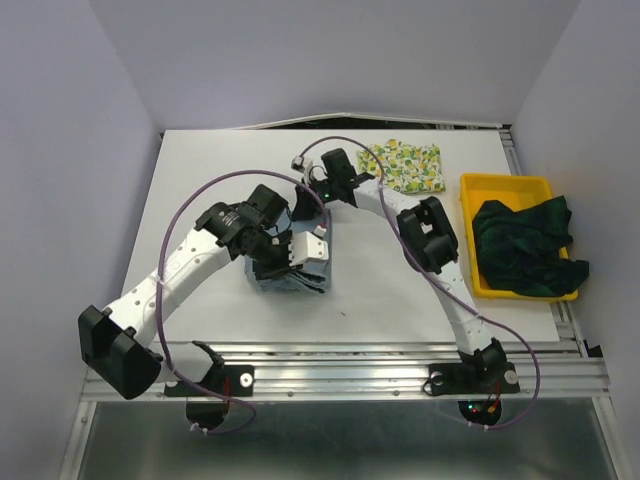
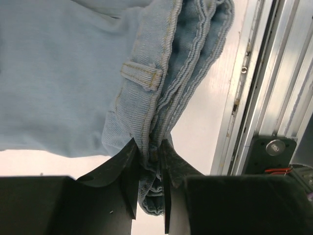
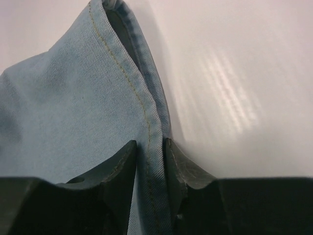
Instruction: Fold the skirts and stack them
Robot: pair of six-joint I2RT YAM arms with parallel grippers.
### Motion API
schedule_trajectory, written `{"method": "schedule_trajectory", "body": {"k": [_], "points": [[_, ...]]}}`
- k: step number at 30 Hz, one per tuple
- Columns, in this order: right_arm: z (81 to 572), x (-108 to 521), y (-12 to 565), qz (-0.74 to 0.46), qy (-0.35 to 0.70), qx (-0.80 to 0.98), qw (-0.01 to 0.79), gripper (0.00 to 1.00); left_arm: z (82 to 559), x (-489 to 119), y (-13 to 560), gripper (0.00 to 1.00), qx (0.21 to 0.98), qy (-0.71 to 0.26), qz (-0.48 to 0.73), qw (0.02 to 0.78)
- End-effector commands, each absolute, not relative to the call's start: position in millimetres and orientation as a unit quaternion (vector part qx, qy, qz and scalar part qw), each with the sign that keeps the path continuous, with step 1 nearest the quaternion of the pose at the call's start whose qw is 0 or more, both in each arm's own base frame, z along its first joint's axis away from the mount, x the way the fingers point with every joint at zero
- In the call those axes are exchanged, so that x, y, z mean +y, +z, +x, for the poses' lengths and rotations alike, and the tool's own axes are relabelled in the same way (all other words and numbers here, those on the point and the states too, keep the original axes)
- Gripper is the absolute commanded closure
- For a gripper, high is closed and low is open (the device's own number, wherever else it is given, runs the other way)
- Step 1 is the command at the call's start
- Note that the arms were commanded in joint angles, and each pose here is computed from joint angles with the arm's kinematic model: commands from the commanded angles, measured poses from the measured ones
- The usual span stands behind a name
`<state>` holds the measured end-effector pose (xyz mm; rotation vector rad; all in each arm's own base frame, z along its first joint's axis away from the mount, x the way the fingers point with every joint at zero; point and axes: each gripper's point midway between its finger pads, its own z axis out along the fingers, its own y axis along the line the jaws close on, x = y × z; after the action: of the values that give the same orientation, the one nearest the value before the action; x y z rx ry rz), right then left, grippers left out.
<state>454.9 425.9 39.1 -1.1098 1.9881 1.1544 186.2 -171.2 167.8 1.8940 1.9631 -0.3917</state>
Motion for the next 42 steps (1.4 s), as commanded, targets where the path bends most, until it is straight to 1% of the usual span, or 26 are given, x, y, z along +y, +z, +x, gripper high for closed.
{"method": "schedule_trajectory", "body": {"k": [1, 3, 9, 10, 13, 18, 24, 28, 29, 30, 31, 33, 34, 36, 37, 38, 39, 40, 41, 42], "points": [[402, 437, 45, -0.457, 0.459, 0.721, 0.246, 0.67, 203, -172, 178, 1.0, 0.717, -0.138, 0.655, 0.194], [398, 437, 49, -0.458, 0.467, 0.716, 0.243, 0.71, 212, -171, 173, 1.0, 0.725, -0.139, 0.649, 0.186], [381, 438, 59, -0.457, 0.49, 0.707, 0.226, 0.73, 248, -154, 162, 1.0, 0.751, -0.136, 0.622, 0.178], [371, 440, 58, -0.46, 0.498, 0.702, 0.216, 0.73, 257, -154, 159, 1.0, 0.752, -0.134, 0.62, 0.178], [358, 442, 68, -0.471, 0.51, 0.688, 0.212, 0.73, 276, -149, 154, 1.0, 0.755, -0.132, 0.617, 0.177], [342, 446, 68, -0.48, 0.516, 0.681, 0.2, 0.73, 306, -152, 157, 1.0, 0.753, -0.13, 0.615, 0.192], [343, 448, 67, -0.472, 0.522, 0.683, 0.196, 0.73, 331, -154, 152, 1.0, 0.74, -0.107, 0.632, 0.205], [346, 450, 66, -0.471, 0.52, 0.684, 0.2, 0.72, 343, -155, 137, 1.0, 0.733, -0.099, 0.641, 0.205], [347, 450, 65, -0.47, 0.518, 0.686, 0.2, 0.71, 343, -155, 133, 0.99, 0.733, -0.098, 0.642, 0.203], [349, 451, 65, -0.469, 0.516, 0.688, 0.202, 0.71, 345, -154, 126, 0.94, 0.732, -0.093, 0.643, 0.203], [350, 451, 65, -0.468, 0.514, 0.689, 0.203, 0.68, 346, -154, 122, 0.94, 0.733, -0.091, 0.643, 0.203], [358, 448, 65, -0.462, 0.508, 0.696, 0.209, 0.63, 352, -152, 113, 0.88, 0.732, -0.078, 0.643, 0.21], [364, 447, 62, -0.459, 0.494, 0.706, 0.217, 0.54, 354, -151, 111, 0.83, 0.735, -0.075, 0.639, 0.213], [378, 440, 57, -0.461, 0.465, 0.717, 0.239, 0.48, 359, -150, 111, 0.79, 0.738, -0.071, 0.633, 0.222], [398, 427, 52, -0.454, 0.435, 0.734, 0.258, 0.43, 366, -149, 114, 0.75, 0.741, -0.067, 0.626, 0.232], [406, 420, 48, -0.466, 0.413, 0.736, 0.266, 0.42, 369, -149, 116, 0.73, 0.741, -0.066, 0.625, 0.237], [419, 410, 44, -0.462, 0.389, 0.748, 0.275, 0.4, 374, -151, 123, 0.68, 0.738, -0.062, 0.624, 0.248], [422, 402, 42, -0.458, 0.379, 0.758, 0.268, 0.39, 376, -152, 128, 0.67, 0.74, -0.062, 0.62, 0.253], [430, 399, 45, -0.453, 0.375, 0.76, 0.276, 0.38, 379, -154, 134, 0.61, 0.737, -0.061, 0.62, 0.262], [436, 395, 51, -0.45, 0.373, 0.762, 0.278, 0.37, 380, -156, 141, 0.59, 0.736, -0.066, 0.617, 0.27]]}}
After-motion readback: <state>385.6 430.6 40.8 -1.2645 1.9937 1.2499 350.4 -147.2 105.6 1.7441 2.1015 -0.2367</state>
